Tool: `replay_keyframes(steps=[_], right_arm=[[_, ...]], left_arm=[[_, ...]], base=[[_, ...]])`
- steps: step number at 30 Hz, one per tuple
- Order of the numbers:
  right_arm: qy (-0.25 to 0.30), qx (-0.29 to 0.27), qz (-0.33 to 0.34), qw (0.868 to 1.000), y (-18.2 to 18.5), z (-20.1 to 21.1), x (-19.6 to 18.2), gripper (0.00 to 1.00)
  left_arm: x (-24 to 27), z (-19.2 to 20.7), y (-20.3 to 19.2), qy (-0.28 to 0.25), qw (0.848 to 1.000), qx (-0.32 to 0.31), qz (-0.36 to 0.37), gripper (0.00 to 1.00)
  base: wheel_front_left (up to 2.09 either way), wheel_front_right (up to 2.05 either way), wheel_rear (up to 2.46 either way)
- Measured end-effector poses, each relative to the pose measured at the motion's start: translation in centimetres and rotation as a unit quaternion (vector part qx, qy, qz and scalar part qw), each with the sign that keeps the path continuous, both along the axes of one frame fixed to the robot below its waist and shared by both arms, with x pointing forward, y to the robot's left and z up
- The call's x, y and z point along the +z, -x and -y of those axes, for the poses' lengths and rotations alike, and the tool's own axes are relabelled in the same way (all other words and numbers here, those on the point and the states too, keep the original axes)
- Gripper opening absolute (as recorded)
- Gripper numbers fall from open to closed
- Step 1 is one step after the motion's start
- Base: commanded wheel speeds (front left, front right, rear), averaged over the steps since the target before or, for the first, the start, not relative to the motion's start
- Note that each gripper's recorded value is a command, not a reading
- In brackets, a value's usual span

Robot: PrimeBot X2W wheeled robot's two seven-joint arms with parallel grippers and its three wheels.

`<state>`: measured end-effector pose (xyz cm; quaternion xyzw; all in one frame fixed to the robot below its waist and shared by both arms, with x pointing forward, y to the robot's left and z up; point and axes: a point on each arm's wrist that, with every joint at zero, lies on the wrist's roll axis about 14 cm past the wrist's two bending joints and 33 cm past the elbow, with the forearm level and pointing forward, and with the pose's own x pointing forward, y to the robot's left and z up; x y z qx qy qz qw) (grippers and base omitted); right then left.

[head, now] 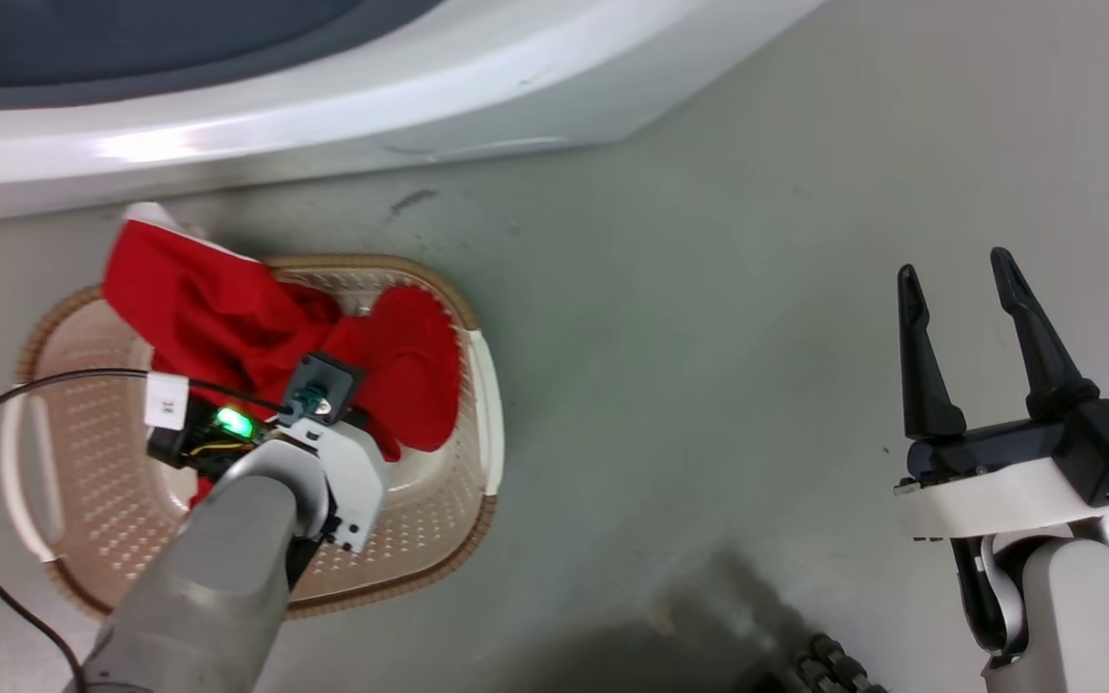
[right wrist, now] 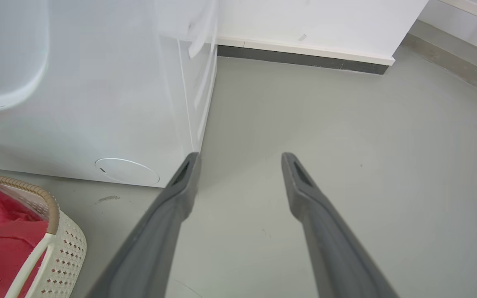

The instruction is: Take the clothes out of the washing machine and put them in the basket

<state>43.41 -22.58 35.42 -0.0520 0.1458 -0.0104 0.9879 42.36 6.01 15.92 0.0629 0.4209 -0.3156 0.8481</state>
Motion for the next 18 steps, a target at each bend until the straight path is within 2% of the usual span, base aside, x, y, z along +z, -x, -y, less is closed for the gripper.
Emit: replay_keyframes(steps=[11,12,13,18], right_arm=[[0.011,-0.025,-0.028,0.999,0.8,1.9,-1.7,1.00],[0.011,-0.027,-0.028,0.999,0.8,2.0,-1.8,1.00],[0.011,-0.027,-0.027,0.999,0.7,2.1,-1.8,1.00],[0.009,-0.026,-0.015,0.999,0.3,2.0,-1.0,1.00]], left_arm=[[-5.8,-0.5,1.5,-0.042,0.997,0.005,-0.063,0.00],[-5.9,-0.3,1.6,-0.042,0.997,0.007,-0.066,0.39],[-6.0,-0.2,1.6,-0.041,0.997,0.006,-0.067,1.00],[-5.0,0.0,1.4,-0.040,0.998,0.007,-0.057,1.00]], base=[[0.00,0.00,0.00],[0.00,0.00,0.00],[0.00,0.00,0.00],[0.00,0.00,0.00]])
